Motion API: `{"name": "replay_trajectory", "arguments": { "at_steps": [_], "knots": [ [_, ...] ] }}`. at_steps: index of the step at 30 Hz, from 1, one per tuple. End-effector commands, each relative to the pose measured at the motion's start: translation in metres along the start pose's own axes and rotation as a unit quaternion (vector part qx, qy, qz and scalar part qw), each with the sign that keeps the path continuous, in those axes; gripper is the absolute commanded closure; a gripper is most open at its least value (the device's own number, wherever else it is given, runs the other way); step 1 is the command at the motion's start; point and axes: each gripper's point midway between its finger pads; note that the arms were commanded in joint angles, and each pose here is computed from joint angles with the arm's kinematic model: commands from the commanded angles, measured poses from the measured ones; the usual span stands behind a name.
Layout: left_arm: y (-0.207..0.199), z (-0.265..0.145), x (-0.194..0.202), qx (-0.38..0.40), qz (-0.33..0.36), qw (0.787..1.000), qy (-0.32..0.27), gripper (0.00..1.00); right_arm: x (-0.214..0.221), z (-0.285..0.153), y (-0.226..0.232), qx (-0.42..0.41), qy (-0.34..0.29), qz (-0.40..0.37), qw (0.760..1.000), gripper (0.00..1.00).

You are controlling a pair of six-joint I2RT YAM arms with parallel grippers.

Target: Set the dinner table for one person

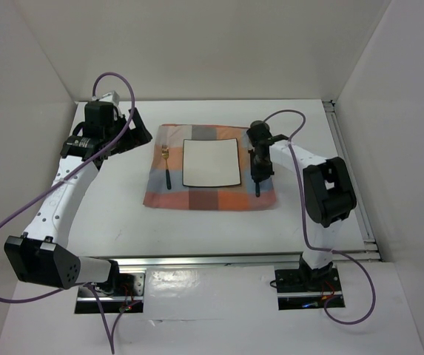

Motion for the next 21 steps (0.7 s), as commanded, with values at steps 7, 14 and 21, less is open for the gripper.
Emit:
{"name": "replay_trajectory", "arguments": {
  "at_steps": [7, 14, 21],
  "knots": [
    [-0.004, -0.008, -0.004, 0.011, 0.015, 1.0, -0.012, 0.0, -0.024, 0.007, 0.005, 0.014, -0.029, 0.011, 0.999, 0.69],
    [-0.005, -0.008, -0.006, 0.014, 0.015, 1.0, -0.016, 0.0, -0.046, -0.033, 0.015, -0.01, -0.069, 0.035, 0.997, 0.19],
    [-0.021, -0.007, -0.014, 0.038, 0.009, 0.999, -0.016, 0.0, -0.091, -0.128, -0.005, -0.035, -0.165, 0.095, 0.981, 0.0]
  ]
}}
Point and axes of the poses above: each gripper's point midway between its finger pads, its own z axis out along the fingers, its own y axis along the line the jaws close on, x = y × z, and after that the axes turned 3 degrees about -z, right-handed
